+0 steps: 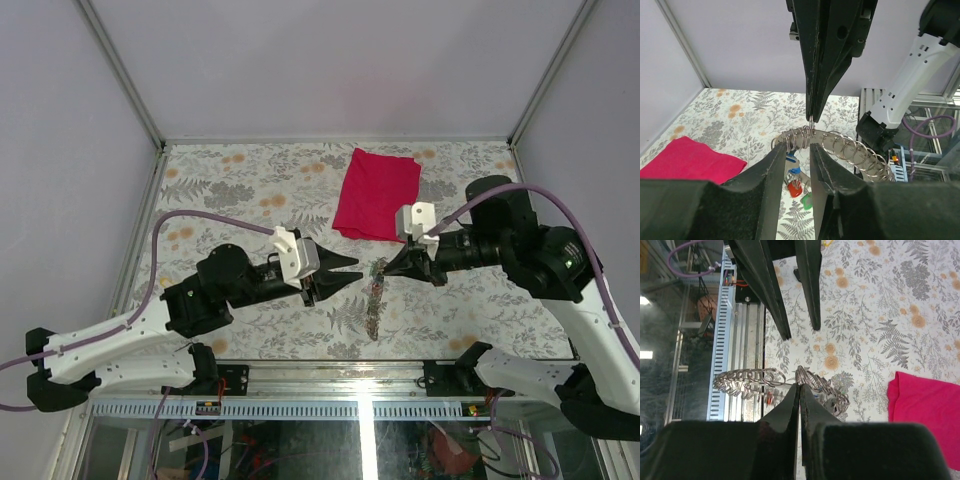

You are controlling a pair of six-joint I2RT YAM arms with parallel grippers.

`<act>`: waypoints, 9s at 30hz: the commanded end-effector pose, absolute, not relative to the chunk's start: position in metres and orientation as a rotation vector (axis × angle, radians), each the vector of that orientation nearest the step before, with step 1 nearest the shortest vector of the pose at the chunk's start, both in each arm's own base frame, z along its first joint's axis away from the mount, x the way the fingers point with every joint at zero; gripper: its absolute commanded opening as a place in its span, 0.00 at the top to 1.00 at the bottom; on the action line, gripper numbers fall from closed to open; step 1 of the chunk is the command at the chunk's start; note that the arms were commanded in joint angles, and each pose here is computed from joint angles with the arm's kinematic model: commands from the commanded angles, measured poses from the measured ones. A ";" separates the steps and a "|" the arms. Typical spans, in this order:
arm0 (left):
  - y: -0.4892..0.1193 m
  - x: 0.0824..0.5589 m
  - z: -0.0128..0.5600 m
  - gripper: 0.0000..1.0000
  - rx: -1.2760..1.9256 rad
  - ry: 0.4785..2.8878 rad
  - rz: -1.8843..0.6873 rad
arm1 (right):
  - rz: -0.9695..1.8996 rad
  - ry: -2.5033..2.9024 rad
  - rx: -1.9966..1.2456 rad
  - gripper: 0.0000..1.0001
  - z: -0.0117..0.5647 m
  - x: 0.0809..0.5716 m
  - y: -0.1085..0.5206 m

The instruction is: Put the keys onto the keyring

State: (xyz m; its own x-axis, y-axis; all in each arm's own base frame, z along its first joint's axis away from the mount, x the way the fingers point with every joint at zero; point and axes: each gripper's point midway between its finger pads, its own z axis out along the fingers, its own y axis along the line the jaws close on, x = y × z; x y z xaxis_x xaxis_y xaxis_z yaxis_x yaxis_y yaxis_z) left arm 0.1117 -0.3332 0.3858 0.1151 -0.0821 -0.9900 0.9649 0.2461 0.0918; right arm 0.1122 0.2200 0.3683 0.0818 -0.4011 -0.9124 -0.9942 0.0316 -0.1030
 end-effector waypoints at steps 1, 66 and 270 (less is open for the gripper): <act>-0.337 0.102 0.391 0.73 1.025 1.137 -1.059 | 0.721 1.488 -1.558 1.00 0.376 0.117 0.217; -0.346 0.105 0.384 0.64 1.054 1.131 -1.040 | 0.753 1.419 -1.635 1.00 0.381 0.104 0.243; -0.317 0.069 0.453 1.00 0.937 0.876 -1.237 | 0.930 0.971 -1.242 0.71 0.449 0.082 0.249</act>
State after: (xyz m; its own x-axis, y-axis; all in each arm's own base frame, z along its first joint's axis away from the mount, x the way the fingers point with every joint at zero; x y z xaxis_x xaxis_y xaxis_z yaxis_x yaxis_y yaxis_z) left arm 0.0762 -0.3373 0.3952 0.0728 -0.1635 -0.9839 0.9961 0.0609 0.0636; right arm 0.0799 0.2480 0.3910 0.2175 -0.2377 -0.9467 -0.9757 -0.0258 -0.2177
